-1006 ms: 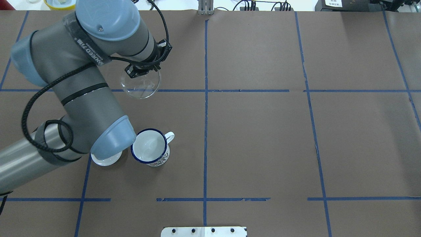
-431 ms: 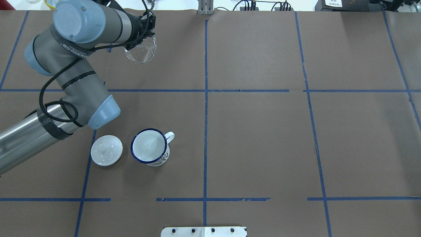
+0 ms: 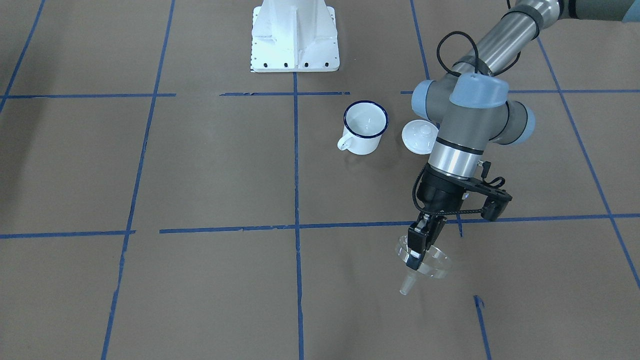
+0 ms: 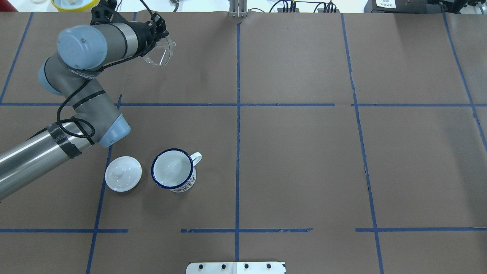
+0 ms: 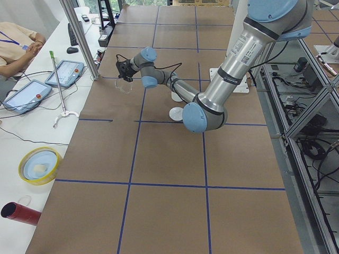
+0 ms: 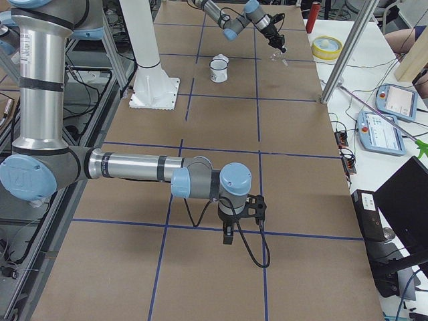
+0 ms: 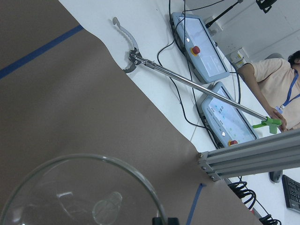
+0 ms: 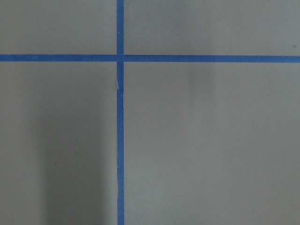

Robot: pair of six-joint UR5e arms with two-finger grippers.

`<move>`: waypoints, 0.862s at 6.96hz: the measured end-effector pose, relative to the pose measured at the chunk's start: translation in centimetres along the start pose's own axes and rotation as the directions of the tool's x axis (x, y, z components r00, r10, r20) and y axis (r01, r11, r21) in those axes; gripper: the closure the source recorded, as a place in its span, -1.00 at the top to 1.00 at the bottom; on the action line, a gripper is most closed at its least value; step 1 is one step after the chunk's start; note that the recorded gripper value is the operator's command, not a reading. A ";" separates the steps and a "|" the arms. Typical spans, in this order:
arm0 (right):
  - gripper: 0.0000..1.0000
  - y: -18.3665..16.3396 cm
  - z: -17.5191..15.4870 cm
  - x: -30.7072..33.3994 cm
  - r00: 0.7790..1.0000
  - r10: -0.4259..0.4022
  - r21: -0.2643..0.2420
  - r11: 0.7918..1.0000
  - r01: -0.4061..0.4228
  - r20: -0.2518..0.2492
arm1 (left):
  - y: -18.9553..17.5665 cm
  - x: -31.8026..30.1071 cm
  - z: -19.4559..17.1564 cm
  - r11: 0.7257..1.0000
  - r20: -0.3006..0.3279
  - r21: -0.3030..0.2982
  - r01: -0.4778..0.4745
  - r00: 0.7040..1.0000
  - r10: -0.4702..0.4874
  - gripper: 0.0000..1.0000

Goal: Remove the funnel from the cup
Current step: 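Carry the funnel farther from the robot and set it down, open left gripper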

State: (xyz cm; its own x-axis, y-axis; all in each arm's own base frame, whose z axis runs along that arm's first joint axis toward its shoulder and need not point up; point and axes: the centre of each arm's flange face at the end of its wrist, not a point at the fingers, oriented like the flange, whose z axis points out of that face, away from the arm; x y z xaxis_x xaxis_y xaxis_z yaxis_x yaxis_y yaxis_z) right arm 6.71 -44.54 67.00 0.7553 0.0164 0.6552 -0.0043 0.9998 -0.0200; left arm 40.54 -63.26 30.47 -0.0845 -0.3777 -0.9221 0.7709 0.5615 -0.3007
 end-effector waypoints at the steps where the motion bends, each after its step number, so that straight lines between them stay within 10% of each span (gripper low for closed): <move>1: 1.00 0.0 0.0 0.0 1.000 0.000 0.000 1.000 0.000 0.000 | -0.1 -1.6 1.2 1.000 -0.019 0.010 0.013 1.000 -0.013 -1.00; 6: 1.00 0.0 0.0 0.0 1.000 0.000 0.000 1.000 0.000 0.000 | 4.8 -4.1 2.5 0.993 -0.040 0.006 0.119 0.992 -0.118 -0.92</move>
State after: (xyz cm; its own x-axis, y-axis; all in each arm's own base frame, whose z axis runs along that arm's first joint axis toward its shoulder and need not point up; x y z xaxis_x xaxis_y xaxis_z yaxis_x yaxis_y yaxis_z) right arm 6.72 -44.54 67.00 0.7553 0.0164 0.6552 -0.0043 0.9998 -0.0200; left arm 46.12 -60.84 33.37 -0.2002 -0.4121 -0.8889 0.7590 0.5085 -0.4067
